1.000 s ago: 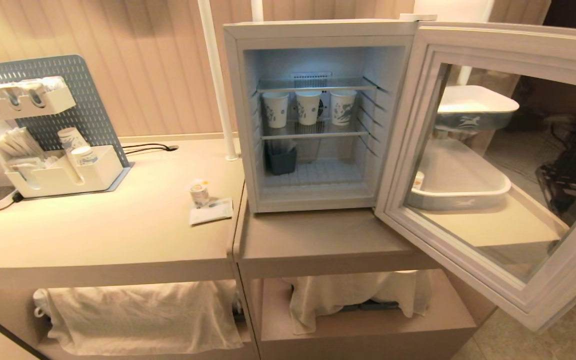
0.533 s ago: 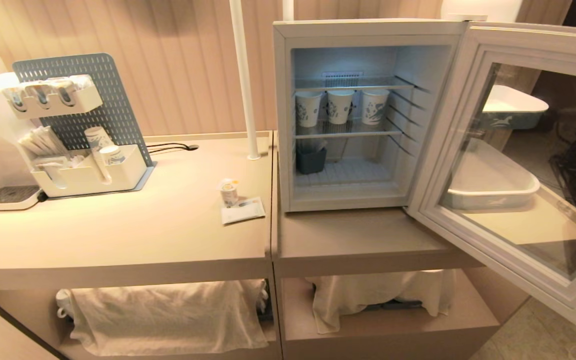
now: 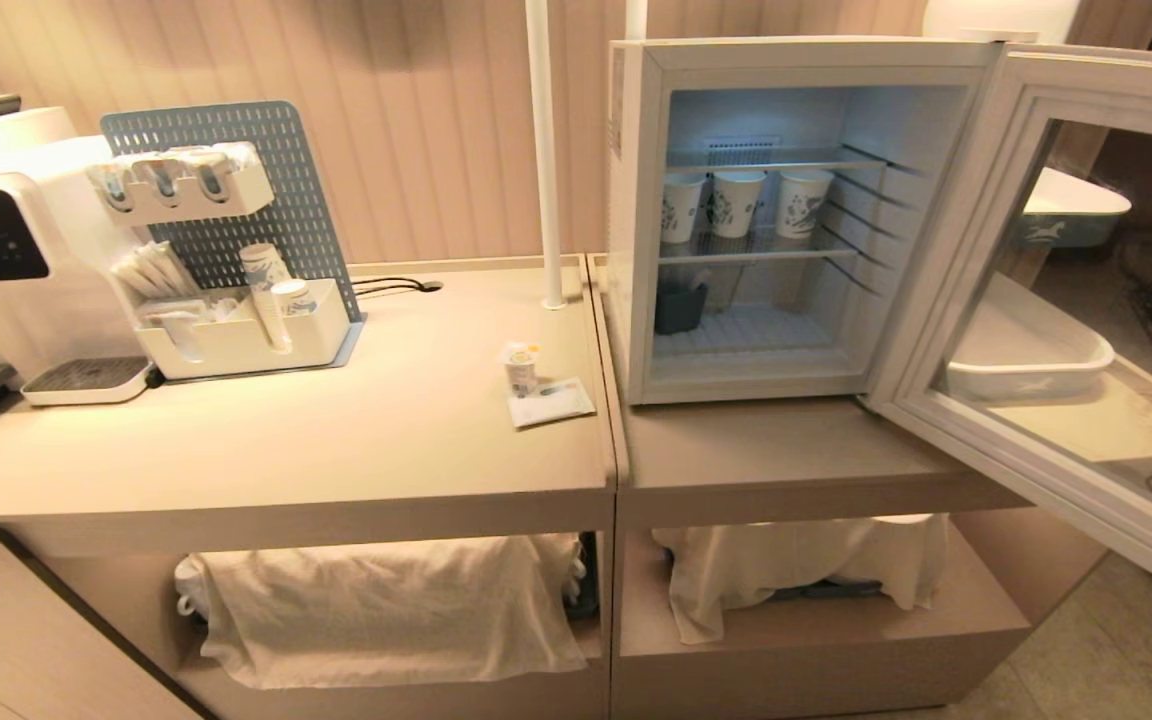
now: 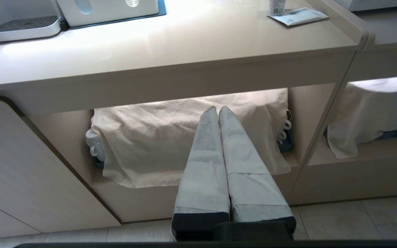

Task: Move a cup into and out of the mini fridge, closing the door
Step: Put the yoghurt in the freezer

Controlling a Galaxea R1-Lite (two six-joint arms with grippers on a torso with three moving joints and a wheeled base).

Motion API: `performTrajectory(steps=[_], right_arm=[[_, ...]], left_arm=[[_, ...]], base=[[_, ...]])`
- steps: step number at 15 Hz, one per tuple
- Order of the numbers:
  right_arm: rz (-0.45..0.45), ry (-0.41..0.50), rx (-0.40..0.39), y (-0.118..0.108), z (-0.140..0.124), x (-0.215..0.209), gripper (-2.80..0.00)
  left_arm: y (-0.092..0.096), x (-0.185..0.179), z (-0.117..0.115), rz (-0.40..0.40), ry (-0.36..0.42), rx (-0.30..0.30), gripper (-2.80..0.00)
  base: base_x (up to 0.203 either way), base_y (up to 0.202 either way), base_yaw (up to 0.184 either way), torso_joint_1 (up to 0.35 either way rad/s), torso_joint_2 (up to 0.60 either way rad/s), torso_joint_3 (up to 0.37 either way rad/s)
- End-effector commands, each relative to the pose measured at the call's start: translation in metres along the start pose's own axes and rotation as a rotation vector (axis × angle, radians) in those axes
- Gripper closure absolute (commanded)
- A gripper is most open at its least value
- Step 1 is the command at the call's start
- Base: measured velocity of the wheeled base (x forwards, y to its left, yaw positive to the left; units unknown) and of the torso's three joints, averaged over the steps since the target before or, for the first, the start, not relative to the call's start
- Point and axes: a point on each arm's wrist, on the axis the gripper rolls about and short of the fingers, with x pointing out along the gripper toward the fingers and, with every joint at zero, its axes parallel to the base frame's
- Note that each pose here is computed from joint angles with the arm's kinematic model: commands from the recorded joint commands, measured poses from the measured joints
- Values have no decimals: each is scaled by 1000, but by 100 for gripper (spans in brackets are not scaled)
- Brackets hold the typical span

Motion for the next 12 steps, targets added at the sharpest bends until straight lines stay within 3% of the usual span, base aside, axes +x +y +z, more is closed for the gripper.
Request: performTrajectory(steps=[1,6,12], right_arm=[[1,4,-1,0,0,0,0],[1,2,-1,0,0,0,0],[1,4,-1,0,0,0,0]], left_arm=[[0,0,0,1,1,1,0],[0,0,0,-7,0,16,0],[0,0,0,-7,0,14,0]], base=[[-196,193,-3,3,-2,4],[-189,190,-1,5,4,-1],[-11,20,2,0,-4,2]])
